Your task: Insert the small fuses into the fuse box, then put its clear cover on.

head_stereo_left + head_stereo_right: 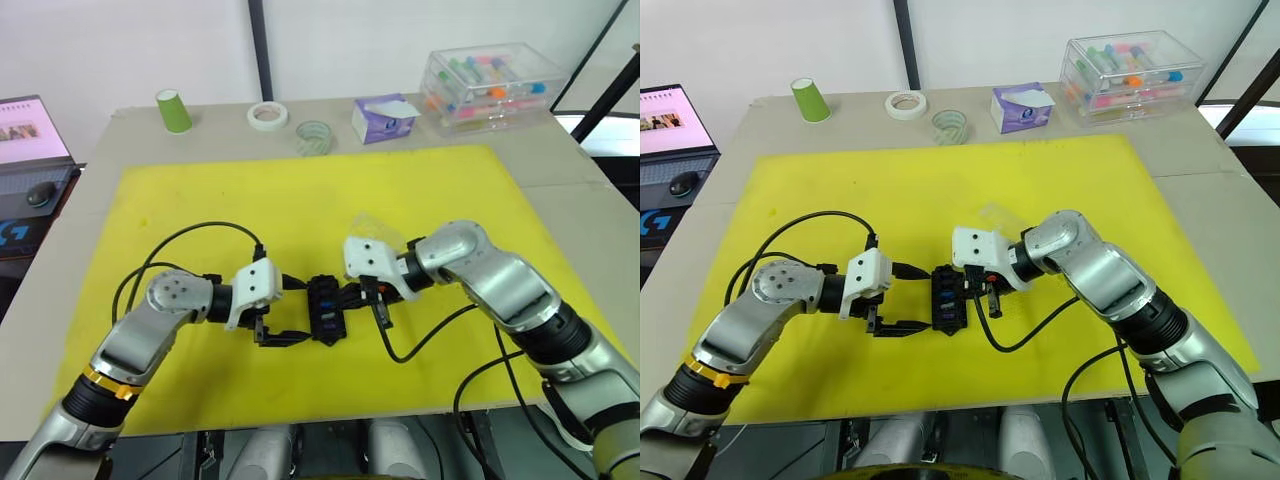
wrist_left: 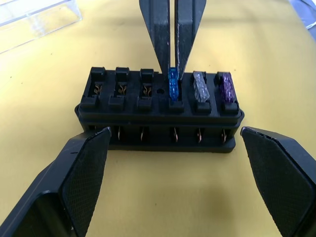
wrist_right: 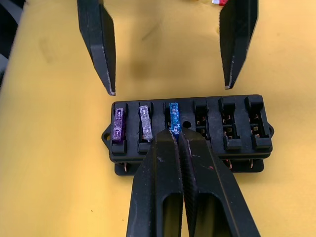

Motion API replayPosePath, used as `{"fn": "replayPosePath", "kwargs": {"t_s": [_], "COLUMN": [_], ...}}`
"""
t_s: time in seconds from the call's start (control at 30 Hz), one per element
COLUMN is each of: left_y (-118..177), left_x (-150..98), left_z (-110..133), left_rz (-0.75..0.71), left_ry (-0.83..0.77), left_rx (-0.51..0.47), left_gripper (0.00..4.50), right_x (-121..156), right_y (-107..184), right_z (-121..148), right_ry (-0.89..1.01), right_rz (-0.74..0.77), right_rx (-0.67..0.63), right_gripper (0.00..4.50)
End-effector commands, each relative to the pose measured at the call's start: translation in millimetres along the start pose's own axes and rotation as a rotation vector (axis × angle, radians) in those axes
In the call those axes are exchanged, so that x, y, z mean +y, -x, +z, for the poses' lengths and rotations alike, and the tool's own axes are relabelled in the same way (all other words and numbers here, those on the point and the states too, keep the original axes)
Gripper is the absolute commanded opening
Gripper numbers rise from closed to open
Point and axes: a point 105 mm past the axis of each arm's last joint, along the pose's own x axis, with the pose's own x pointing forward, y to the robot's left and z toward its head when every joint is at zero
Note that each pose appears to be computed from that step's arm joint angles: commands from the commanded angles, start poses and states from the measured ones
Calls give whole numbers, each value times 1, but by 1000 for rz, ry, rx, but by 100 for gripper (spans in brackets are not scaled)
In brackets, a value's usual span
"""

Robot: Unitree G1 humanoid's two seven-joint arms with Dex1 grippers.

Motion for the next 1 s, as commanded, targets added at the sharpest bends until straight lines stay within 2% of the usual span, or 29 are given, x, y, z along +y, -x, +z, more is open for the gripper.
{"fn": "replayPosePath", "kwargs": {"t_s": [0.03,0.43,0.6,1.0], "left_y": [1,1,1,2], "left_x": [0,-1,-1,1], "left_z": [4,4,3,2], "left_rz": [5,5,6,12], "left_ry": [-29,-30,-31,-31], "left_rx": [-8,-6,-4,-3], "left_gripper": [442,442,450,450], "right_x": [7,2,-3,-15], "right_y": [-10,0,4,21], "right_z": [-19,3,13,41], "right_ry": [-7,-5,8,46], "right_rz": [29,20,-2,-49], "right_rx": [77,0,-24,-112], "right_gripper": [0,0,132,132]}}
